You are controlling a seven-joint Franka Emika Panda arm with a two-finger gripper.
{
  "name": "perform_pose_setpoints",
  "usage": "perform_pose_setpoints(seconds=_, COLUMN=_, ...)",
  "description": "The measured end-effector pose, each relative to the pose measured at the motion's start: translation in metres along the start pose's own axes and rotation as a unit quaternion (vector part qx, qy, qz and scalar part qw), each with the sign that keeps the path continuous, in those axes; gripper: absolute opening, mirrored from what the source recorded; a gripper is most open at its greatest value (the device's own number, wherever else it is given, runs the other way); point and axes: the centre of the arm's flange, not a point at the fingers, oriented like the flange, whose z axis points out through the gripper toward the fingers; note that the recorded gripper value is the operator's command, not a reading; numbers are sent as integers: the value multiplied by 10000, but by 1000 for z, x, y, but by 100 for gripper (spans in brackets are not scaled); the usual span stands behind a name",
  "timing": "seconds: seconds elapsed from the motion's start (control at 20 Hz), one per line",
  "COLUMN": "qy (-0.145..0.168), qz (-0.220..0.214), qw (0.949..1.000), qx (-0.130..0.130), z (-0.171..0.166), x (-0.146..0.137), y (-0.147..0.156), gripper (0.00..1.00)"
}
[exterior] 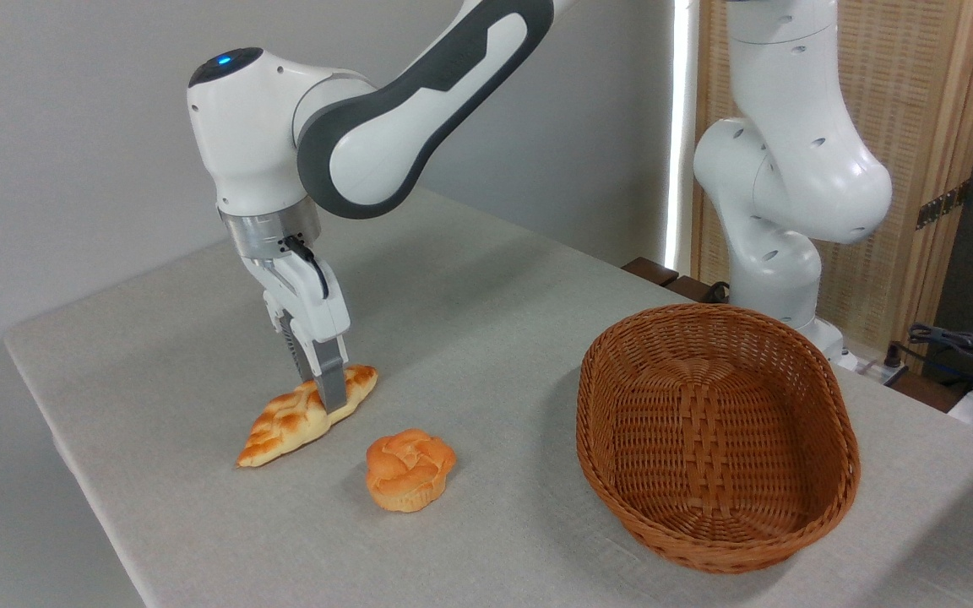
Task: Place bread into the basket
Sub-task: 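Close the gripper on the braided loaf's end, then lift the braided loaf and carry it over the wicker basket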
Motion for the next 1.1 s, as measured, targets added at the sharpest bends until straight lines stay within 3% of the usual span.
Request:
perform_pose_setpoints(seconds=0.4, qy=-188, qz=27, qw=9998, qx=-70, z=-32, x=-3, y=-6, gripper=31)
perform_pose_setpoints(seconds=0.6, qy=-431, qz=475, qw=9976, qx=-253, z=-85, x=-39, y=-21, gripper=31)
perform_pose_setpoints(seconds=0.8, qy=-881, qz=1416, qw=9833, qx=-733, z=-136, x=-110, y=-26, gripper=35)
perform_pose_setpoints(seconds=0.95, qy=-765, qz=1931, qw=9740, qx=-908, z=-155, x=-168, y=-43, gripper=37)
perform_pose_setpoints(seconds=1.1, qy=-512, qz=2467, qw=9612, qx=-1124, z=-153, x=-225, y=-56, gripper=41)
